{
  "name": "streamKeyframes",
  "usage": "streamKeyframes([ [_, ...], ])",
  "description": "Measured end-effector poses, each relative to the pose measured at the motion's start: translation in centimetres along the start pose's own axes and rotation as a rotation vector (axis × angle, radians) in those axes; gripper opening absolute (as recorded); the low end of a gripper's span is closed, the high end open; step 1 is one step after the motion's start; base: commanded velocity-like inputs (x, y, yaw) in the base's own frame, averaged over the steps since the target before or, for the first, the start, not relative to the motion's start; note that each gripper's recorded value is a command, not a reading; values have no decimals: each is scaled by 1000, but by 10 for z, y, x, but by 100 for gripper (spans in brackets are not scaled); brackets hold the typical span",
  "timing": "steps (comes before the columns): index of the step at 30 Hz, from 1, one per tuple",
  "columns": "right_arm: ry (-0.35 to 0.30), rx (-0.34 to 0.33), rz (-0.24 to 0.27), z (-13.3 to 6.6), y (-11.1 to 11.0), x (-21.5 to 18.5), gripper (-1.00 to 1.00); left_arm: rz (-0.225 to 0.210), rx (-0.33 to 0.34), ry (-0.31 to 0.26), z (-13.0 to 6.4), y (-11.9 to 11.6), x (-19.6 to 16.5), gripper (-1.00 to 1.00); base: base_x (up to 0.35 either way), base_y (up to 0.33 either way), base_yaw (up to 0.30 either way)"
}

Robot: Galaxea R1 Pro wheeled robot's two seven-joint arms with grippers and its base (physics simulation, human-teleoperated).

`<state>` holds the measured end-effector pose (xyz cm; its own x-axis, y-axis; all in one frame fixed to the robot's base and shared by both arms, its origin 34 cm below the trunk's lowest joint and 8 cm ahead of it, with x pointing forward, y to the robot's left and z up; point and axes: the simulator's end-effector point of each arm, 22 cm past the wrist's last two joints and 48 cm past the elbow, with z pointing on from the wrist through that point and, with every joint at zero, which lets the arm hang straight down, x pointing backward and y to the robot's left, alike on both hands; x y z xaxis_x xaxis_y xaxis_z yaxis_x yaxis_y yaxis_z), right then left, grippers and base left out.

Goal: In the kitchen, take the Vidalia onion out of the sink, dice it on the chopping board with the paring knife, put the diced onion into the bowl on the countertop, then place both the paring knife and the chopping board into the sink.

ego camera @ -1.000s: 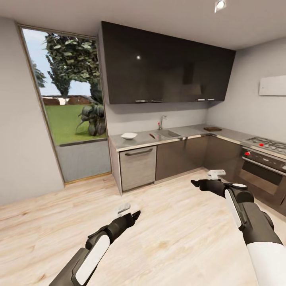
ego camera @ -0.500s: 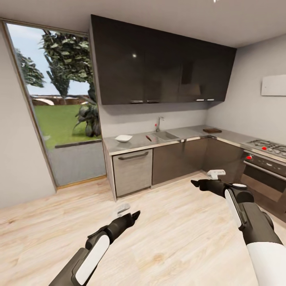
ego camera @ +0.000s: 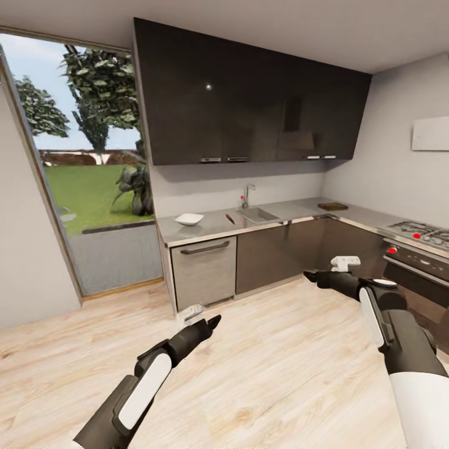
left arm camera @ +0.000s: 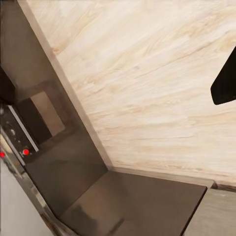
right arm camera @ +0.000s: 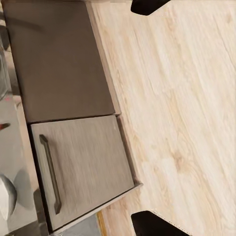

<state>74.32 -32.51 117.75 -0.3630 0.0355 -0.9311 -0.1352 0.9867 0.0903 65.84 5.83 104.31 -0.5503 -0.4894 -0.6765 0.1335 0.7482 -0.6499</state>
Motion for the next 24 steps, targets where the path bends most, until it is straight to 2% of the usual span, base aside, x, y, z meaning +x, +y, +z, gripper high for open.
streamKeyframes([
  [9,-82,-2,-21,-7,4,-47,100,10,62,-56,-2,-31,-34,100,0,0,0],
  [17,-26,32,-29,1,-6,-15,100,-35,115,-128,-6,-59,-77,100,0,0,0],
  [18,-25,32,-29,1,-7,-15,100,-75,162,-138,-12,-75,-84,100,0,0,0],
  [24,-23,34,-29,1,-7,-13,100,-79,165,-139,-13,-76,-86,100,0,0,0],
])
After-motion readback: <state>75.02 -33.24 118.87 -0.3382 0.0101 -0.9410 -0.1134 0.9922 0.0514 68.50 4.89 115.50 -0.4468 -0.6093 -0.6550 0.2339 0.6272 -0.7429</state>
